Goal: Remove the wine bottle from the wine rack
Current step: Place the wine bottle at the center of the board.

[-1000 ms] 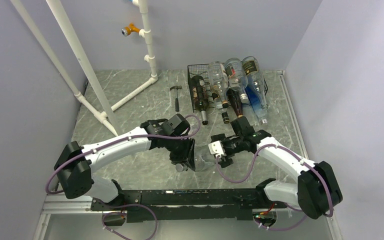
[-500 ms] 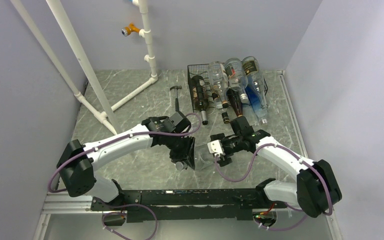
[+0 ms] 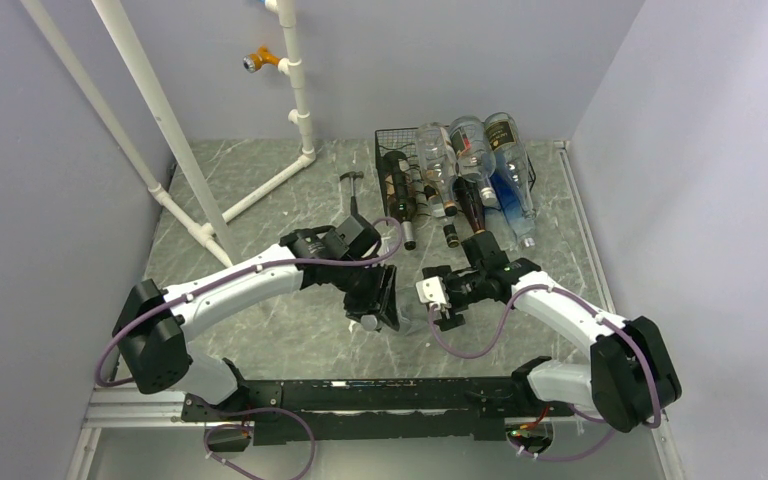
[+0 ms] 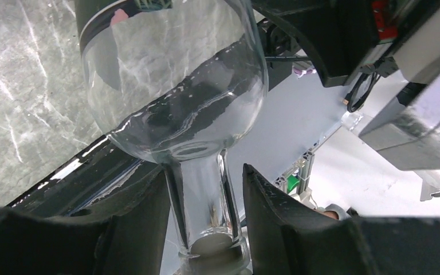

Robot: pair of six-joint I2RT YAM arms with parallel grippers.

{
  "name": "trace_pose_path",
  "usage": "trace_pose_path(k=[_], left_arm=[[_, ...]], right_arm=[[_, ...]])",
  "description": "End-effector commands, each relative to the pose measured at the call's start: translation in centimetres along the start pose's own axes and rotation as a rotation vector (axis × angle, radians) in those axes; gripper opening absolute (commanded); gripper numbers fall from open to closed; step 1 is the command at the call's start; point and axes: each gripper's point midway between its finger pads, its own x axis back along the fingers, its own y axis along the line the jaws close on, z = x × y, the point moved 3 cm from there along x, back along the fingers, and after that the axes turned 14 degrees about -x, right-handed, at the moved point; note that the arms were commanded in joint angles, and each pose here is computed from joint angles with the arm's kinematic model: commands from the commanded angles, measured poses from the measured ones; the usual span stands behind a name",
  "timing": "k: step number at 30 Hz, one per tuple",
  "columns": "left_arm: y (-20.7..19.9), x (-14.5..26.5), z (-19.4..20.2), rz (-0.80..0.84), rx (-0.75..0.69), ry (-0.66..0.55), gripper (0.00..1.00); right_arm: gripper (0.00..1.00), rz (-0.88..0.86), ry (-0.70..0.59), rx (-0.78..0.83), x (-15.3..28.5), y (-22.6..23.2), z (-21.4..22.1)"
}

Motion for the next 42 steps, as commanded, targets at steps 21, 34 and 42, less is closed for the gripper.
trace_pose_path(k=[21, 34, 42], left_arm=[[-4.0, 2.4, -2.7, 0.204, -0.157, -0.069, 0.69], [-3.2, 1.5, -3.3, 0.229, -0.233, -0.065, 0.77], [-2.7, 1.6, -3.3, 0.222, -0.297, -0.088, 0.85]], right_arm=[[0.83, -0.048, 0.012, -0.096, 0.2, 1.0, 1.4], [0.84, -0.054, 0.010, -0.133, 0.6, 1.0, 1.9], [0.85, -0.053, 0.017, -0.152, 1.1, 1.0, 2.5]])
